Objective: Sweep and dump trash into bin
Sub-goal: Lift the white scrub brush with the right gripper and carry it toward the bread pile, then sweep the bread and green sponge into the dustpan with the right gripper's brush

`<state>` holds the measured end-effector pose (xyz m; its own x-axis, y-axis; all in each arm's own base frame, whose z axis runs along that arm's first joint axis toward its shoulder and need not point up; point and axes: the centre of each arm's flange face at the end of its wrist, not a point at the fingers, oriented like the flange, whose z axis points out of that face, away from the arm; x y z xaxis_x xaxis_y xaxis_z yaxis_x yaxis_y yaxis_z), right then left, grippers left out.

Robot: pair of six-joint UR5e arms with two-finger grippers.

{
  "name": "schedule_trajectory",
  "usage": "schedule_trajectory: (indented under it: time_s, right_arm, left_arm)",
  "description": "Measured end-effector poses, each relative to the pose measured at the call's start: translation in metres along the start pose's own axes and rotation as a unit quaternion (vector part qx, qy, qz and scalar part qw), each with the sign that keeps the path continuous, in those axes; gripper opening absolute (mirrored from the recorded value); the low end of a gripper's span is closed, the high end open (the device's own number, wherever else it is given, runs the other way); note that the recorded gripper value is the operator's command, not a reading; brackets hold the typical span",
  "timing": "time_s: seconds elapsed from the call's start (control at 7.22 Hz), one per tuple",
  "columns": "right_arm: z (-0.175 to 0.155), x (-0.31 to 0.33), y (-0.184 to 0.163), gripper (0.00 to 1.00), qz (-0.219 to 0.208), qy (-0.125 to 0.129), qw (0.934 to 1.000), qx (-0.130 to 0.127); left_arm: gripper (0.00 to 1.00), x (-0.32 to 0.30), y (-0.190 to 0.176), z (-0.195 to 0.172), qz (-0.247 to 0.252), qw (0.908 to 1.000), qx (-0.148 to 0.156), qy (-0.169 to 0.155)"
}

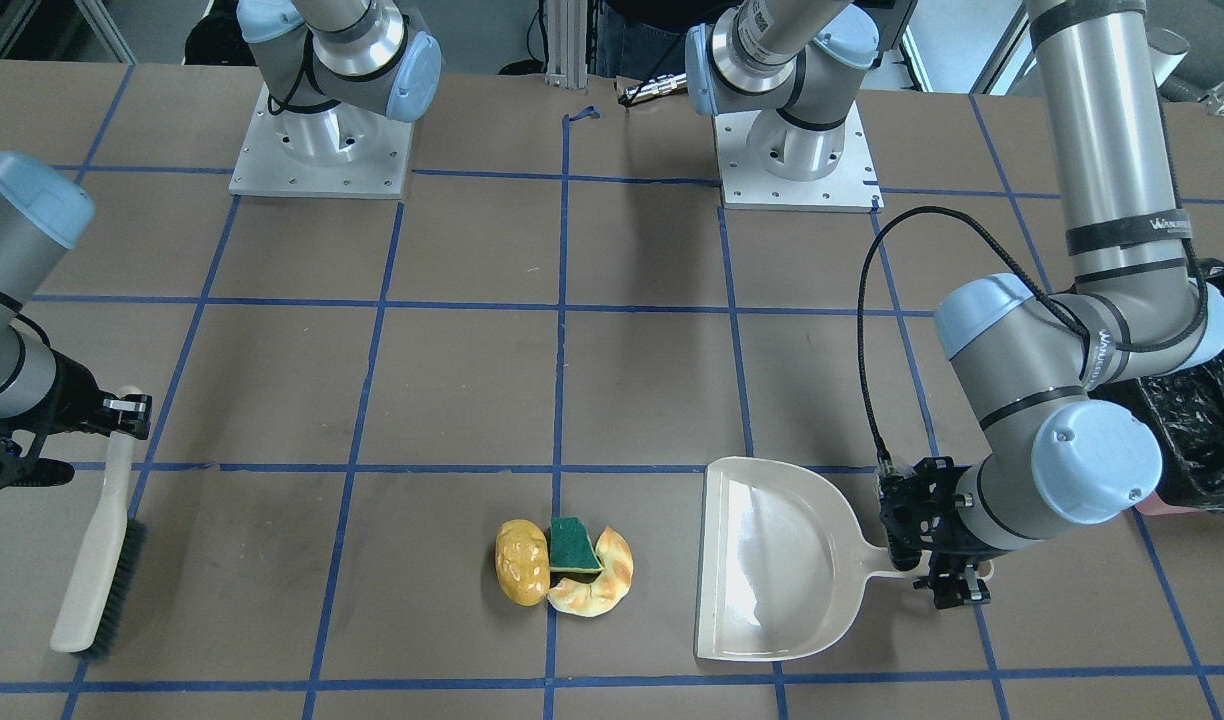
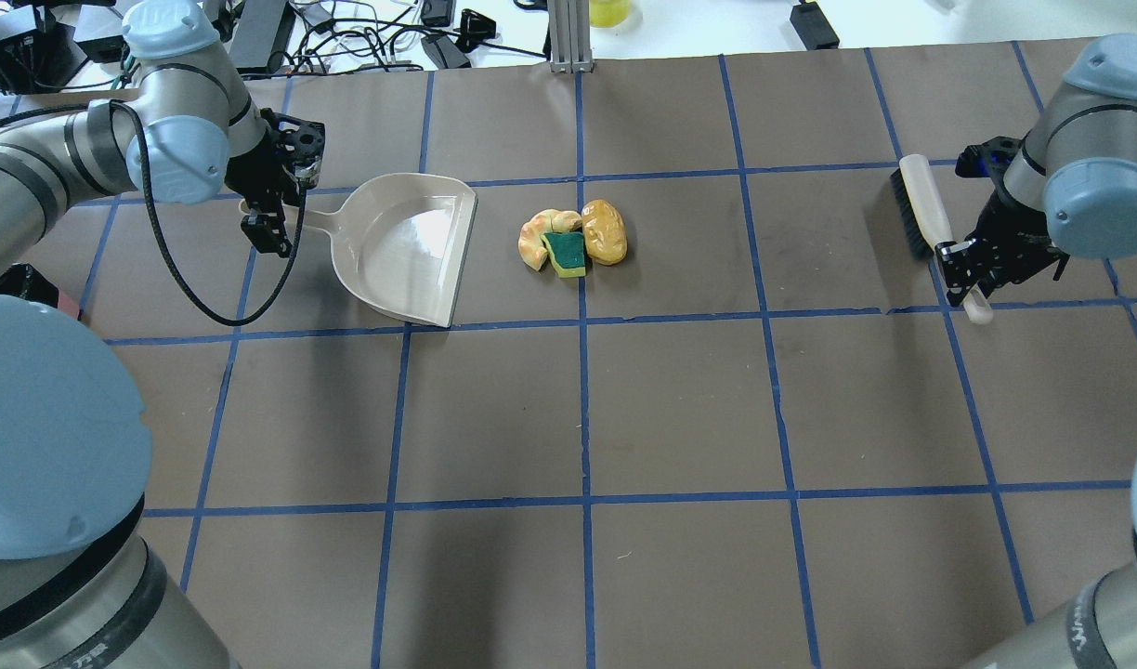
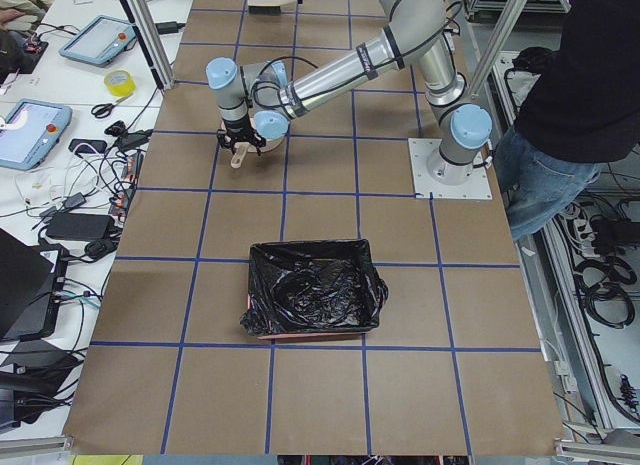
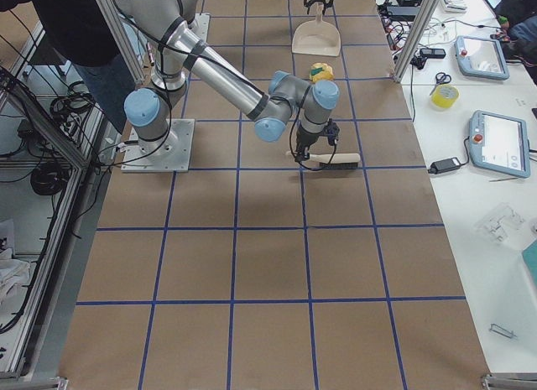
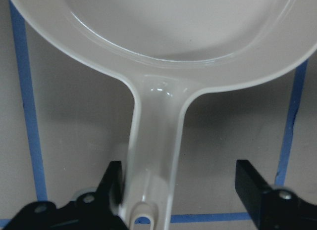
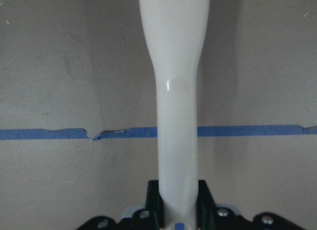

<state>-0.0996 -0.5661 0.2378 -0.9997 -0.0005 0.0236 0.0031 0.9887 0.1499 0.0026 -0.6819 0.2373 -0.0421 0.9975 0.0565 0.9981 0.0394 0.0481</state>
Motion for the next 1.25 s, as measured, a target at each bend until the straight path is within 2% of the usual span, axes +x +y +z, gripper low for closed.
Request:
schedule_trajectory:
  time_s: [0.28,0.55,0.97,1.25]
  right_arm:
    - [-0.024,-0.043,0.002,0.00,-0.001,0.014,0.9998,0.015]
    - [-0.041,-0.137,0.009,0.00,-0.007,0.035,0.9992,0.015]
    - [-0.062,-0.314,0.043,0.00,0.042,0.070,0.9965,0.020]
    - [-0.049,-0.382,0.063,0.00,0.068,0.080,0.9944,0.013]
  left_arm:
    - [0.83,0.000,0.000,0.001,0.000,1.0000,0.001,0.001]
    - [0.82,-0.001,0.000,0.003,0.001,1.0000,0.001,0.002]
    - [0.50,-0.002,0.000,0.006,0.003,1.0000,0.001,0.004]
    - [0.27,-0.002,-0.002,0.003,0.005,1.0000,0.001,0.001]
